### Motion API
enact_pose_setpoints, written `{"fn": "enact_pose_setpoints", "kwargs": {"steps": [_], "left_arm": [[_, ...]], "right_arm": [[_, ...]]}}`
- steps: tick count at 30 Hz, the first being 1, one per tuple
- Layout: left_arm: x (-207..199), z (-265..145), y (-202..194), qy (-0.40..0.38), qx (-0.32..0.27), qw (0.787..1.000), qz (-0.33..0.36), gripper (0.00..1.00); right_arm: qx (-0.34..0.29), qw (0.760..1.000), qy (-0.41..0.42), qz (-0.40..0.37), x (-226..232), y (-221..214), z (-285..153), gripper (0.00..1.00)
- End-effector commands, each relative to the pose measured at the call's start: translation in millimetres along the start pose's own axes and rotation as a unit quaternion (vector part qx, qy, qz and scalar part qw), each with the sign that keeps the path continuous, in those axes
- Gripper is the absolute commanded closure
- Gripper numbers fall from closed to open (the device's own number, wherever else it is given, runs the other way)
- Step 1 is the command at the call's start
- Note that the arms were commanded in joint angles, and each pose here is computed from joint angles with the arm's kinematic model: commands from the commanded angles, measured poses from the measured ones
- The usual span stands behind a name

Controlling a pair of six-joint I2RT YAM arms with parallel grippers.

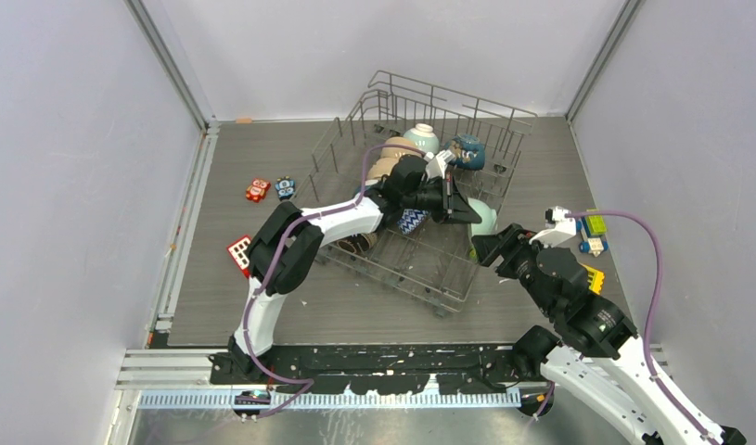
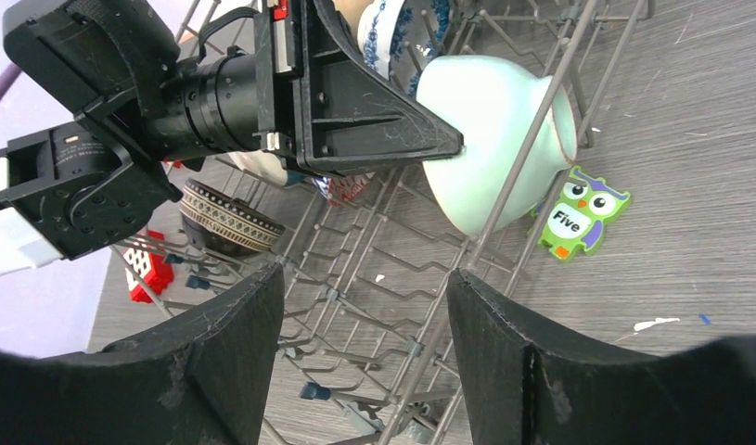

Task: Unload the bowls from the dish rack
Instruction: Pick up the bowl from the dish rack.

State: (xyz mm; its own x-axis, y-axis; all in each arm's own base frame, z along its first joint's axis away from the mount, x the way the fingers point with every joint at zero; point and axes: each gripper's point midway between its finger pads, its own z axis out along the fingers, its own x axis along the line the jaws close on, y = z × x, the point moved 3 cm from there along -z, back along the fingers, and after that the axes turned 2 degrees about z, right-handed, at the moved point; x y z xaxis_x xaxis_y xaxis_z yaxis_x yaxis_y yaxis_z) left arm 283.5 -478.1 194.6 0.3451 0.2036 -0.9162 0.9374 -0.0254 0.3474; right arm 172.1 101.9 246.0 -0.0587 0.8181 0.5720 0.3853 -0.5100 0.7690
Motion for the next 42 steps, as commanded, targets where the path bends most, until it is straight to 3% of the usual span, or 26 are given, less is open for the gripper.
{"fn": "enact_pose_setpoints", "kwargs": {"steps": [1, 14, 34, 42], "left_arm": [[-38.8, -6.0, 7.0, -0.064, -0.008, 0.997, 0.048, 1.0], [-82.5, -32.3, 24.2, -0.109, -0.035, 0.989, 0.088, 1.0], [-118.8, -65.7, 27.6, -0.122, -0.046, 0.984, 0.123, 1.0], [-148.9, -88.7, 23.9, -0.109, -0.041, 0.979, 0.169, 1.0]], "right_arm": [[-0.033, 0.999, 0.01, -0.016, 6.4, 21.9, -11.1, 0.31], [-0.06, 0.998, 0.013, -0.033, 11.6, 47.2, -29.7, 0.25], [-0.074, 0.996, 0.032, -0.045, 21.0, 64.5, -43.7, 0.24], [-0.115, 0.99, 0.024, -0.08, 30.1, 101.0, -60.6, 0.24]]}}
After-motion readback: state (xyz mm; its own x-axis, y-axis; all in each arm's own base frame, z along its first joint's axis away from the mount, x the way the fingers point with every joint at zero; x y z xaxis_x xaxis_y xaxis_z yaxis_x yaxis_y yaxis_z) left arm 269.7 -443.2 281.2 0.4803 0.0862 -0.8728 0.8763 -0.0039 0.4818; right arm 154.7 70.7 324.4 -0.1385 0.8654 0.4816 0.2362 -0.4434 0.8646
